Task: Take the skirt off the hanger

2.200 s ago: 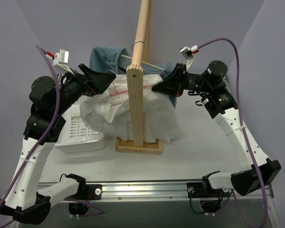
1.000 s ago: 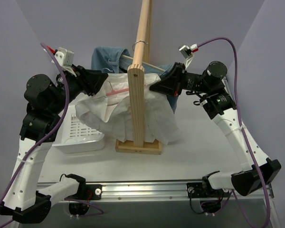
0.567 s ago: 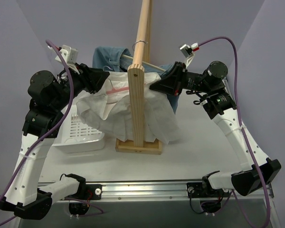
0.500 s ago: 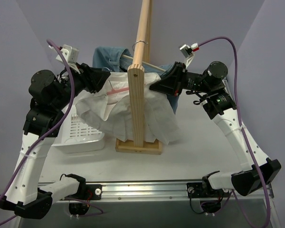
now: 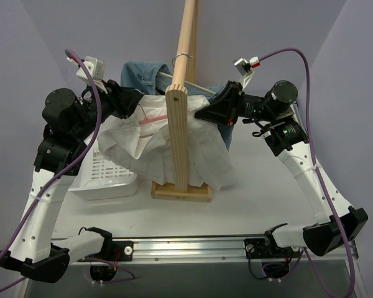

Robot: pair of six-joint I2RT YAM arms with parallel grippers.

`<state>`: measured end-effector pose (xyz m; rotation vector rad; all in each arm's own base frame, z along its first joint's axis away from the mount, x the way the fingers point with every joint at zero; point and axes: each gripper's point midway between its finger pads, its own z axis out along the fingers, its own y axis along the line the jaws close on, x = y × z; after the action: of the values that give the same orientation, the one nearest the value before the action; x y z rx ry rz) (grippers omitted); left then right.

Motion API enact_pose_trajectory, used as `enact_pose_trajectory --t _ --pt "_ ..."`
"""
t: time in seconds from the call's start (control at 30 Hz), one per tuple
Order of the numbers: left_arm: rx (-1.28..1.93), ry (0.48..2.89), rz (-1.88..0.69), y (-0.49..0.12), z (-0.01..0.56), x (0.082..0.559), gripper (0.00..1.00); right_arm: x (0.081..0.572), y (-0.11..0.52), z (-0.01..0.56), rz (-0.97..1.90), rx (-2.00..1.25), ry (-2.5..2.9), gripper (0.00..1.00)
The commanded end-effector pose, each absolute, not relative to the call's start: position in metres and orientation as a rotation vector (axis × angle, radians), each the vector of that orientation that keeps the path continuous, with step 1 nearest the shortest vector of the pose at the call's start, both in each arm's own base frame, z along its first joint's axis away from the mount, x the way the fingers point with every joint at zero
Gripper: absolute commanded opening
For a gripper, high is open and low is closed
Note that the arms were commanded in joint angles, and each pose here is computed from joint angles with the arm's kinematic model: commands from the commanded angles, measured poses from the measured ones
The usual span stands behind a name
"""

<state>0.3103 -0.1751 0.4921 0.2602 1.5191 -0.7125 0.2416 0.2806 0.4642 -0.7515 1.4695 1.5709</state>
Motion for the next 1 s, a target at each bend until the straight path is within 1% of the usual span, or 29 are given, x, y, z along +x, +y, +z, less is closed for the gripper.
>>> enact_pose_trajectory --t 0.0,0.03,0.07,0.23,0.27,0.3,0.33,0.37,0.47,0.53,0.6,0.63,0.67,0.77,0.87,0.97 --pt "0.271 1.397 -0.754 -0.175 0.527 0.296 0.27 0.212 0.277 0.496 1.559 -0.866 1.321 0.00" --pt "0.268 1.392 -0.761 -0.175 0.528 0.295 0.10 0.213 0.277 0.496 1.551 -0.864 1.320 0.00" --pt "0.260 1.381 -0.764 -0.173 0.532 0.292 0.03 0.215 0.277 0.494 1.548 -0.852 1.336 0.00" --pt "0.244 1.341 -0.778 -0.169 0.544 0.281 0.02 0.226 0.279 0.483 1.529 -0.812 1.394 0.00" --pt "0.240 1.329 -0.777 -0.167 0.548 0.278 0.02 0.229 0.279 0.477 1.513 -0.806 1.424 0.01" --pt "0.233 1.330 -0.780 -0.167 0.548 0.277 0.02 0.233 0.280 0.473 1.501 -0.792 1.443 0.05" --pt "0.218 1.336 -0.772 -0.164 0.549 0.277 0.02 0.235 0.280 0.471 1.493 -0.784 1.453 0.22" --pt "0.213 1.339 -0.770 -0.163 0.549 0.277 0.02 0.236 0.280 0.467 1.493 -0.771 1.476 0.28" --pt "0.199 1.343 -0.776 -0.162 0.551 0.275 0.02 0.240 0.279 0.463 1.465 -0.760 1.492 0.35" --pt "0.187 1.350 -0.794 -0.163 0.550 0.275 0.02 0.239 0.279 0.462 1.468 -0.761 1.495 0.35" --pt "0.188 1.349 -0.809 -0.165 0.551 0.275 0.02 0.240 0.278 0.463 1.464 -0.758 1.493 0.24" --pt "0.191 1.347 -0.816 -0.166 0.551 0.274 0.02 0.240 0.279 0.463 1.463 -0.757 1.491 0.23" --pt "0.196 1.346 -0.822 -0.167 0.551 0.274 0.02 0.240 0.278 0.464 1.461 -0.756 1.490 0.24" --pt "0.193 1.347 -0.826 -0.167 0.552 0.273 0.02 0.242 0.278 0.460 1.449 -0.751 1.504 0.37" --pt "0.201 1.340 -0.827 -0.167 0.553 0.271 0.02 0.243 0.278 0.455 1.443 -0.748 1.516 0.38" --pt "0.206 1.341 -0.839 -0.168 0.552 0.269 0.02 0.244 0.278 0.453 1.442 -0.746 1.520 0.37"
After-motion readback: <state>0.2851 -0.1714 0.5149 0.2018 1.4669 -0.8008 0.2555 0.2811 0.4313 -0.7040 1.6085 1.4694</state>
